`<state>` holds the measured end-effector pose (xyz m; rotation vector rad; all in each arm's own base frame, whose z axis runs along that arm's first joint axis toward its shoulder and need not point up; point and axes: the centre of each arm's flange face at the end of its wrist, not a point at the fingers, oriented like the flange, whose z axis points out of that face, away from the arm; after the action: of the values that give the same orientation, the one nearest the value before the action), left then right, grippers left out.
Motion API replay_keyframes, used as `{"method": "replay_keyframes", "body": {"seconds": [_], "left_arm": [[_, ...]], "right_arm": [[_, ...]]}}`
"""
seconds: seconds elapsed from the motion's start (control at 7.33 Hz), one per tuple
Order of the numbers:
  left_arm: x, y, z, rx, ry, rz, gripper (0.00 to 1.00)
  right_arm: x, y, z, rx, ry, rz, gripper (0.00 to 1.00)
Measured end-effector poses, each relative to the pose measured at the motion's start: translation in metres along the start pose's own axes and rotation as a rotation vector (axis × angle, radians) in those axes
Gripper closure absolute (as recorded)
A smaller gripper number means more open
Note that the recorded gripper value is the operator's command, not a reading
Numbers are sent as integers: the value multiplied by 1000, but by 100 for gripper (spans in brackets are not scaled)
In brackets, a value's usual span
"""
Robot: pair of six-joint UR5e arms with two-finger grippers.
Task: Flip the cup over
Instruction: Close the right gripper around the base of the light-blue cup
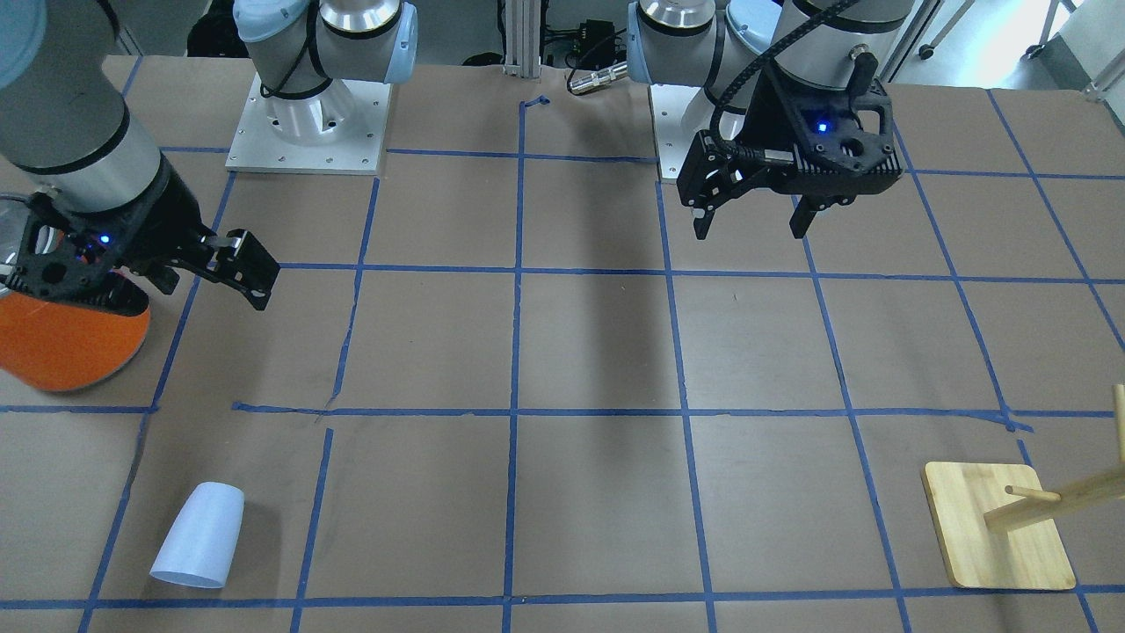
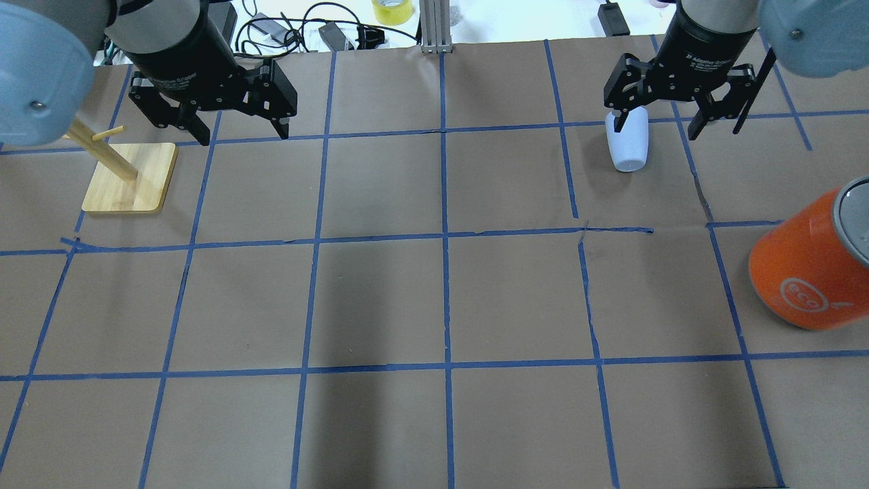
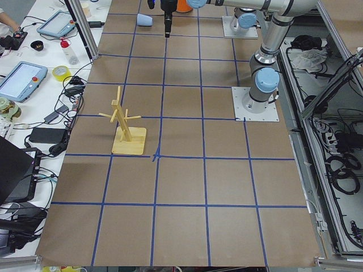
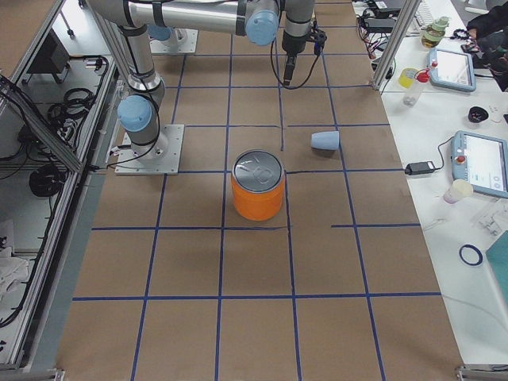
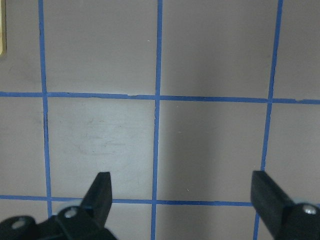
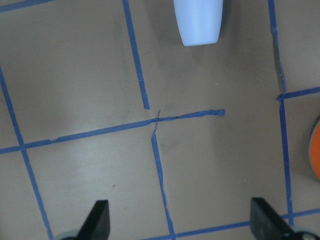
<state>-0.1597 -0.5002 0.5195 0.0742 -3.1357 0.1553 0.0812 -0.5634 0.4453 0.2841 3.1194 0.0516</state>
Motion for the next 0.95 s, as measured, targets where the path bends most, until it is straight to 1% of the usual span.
{"method": "replay_keyframes", "body": {"seconds": [0.14, 0.27, 0.41, 0.55, 0.68, 0.95], "left_arm": [[0, 0, 0, 0, 0, 0, 0], [0, 0, 0, 0, 1, 0, 0], [0, 0, 0, 0, 0, 0, 0], [0, 0, 0, 0, 0, 0, 0], [0, 0, 0, 0, 0, 0, 0], [0, 0, 0, 0, 0, 0, 0]], "right_arm": [[11, -21, 18, 19, 25, -15, 0], [20, -41, 39, 44, 66, -28, 0], [23, -55, 60, 69, 86, -32, 0], [24, -66, 82, 100, 92, -32, 0], [23, -76, 108, 116, 90, -33, 0], [22, -97, 155, 131, 75, -27, 0]]}}
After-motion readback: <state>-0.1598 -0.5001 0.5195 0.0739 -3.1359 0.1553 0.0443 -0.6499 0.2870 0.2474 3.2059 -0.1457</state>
